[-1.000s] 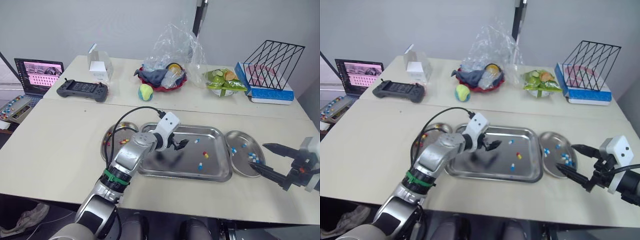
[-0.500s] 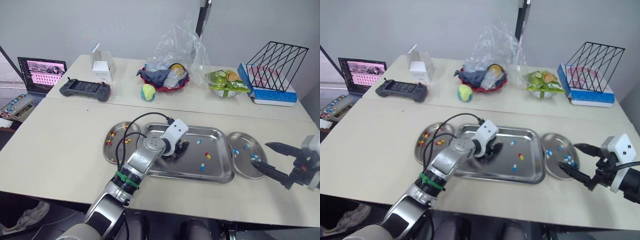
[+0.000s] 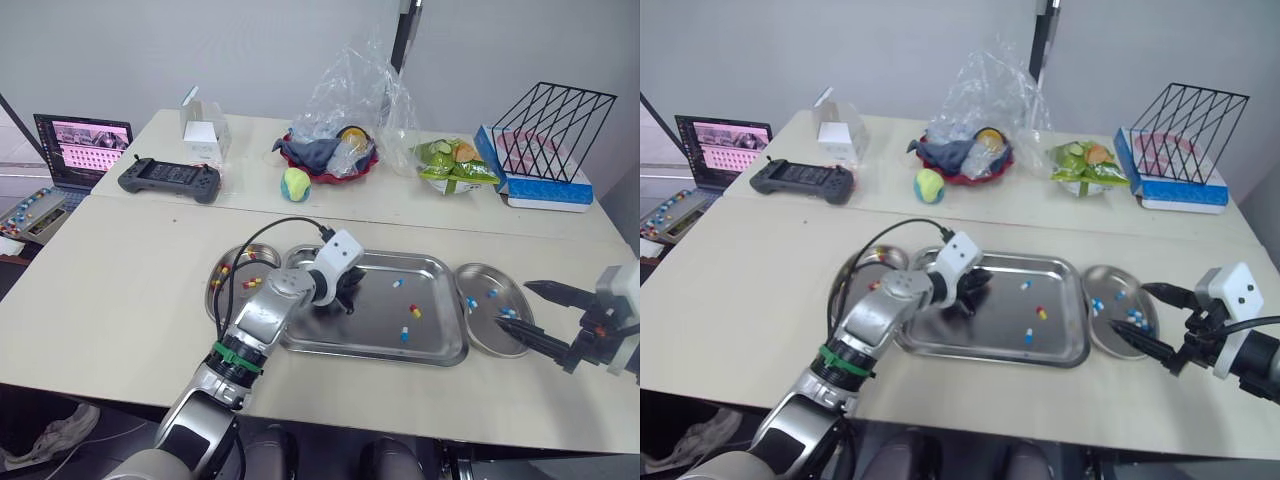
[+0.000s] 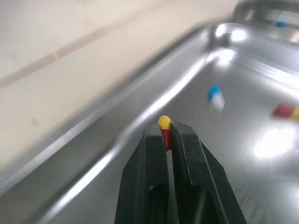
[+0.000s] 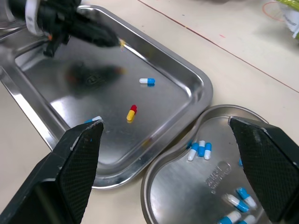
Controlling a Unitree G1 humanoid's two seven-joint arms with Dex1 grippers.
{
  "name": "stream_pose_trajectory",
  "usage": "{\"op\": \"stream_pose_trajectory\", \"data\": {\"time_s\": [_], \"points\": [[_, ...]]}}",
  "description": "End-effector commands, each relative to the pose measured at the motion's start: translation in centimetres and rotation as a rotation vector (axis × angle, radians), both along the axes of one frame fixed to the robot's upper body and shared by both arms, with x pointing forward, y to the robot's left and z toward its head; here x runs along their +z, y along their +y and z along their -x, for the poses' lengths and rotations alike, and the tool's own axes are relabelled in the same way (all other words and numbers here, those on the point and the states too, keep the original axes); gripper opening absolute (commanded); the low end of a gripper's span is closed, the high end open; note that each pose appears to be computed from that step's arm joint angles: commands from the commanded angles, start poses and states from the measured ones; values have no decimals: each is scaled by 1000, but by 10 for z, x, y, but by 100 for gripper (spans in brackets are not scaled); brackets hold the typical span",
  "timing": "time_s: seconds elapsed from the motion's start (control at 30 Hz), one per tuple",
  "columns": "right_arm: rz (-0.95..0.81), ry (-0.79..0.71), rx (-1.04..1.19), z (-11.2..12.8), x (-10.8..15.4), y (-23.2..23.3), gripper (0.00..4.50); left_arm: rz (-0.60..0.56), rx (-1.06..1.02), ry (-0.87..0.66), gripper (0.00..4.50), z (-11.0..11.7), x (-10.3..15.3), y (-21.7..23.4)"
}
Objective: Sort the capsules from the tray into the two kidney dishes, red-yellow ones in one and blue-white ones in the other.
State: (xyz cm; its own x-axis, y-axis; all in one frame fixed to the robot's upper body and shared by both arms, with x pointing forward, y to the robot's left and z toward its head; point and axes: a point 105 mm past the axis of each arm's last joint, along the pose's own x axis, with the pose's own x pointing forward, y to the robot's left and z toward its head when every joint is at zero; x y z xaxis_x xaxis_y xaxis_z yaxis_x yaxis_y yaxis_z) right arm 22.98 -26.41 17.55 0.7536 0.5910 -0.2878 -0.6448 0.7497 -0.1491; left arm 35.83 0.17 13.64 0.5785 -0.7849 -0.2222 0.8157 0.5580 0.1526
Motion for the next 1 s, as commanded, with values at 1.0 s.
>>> {"op": "stream_pose_trajectory", "data": {"time_s": [1.0], "points": [[26, -94, 88, -29, 24, 13, 450, -115, 58, 126, 163, 34, 9, 203]]}}
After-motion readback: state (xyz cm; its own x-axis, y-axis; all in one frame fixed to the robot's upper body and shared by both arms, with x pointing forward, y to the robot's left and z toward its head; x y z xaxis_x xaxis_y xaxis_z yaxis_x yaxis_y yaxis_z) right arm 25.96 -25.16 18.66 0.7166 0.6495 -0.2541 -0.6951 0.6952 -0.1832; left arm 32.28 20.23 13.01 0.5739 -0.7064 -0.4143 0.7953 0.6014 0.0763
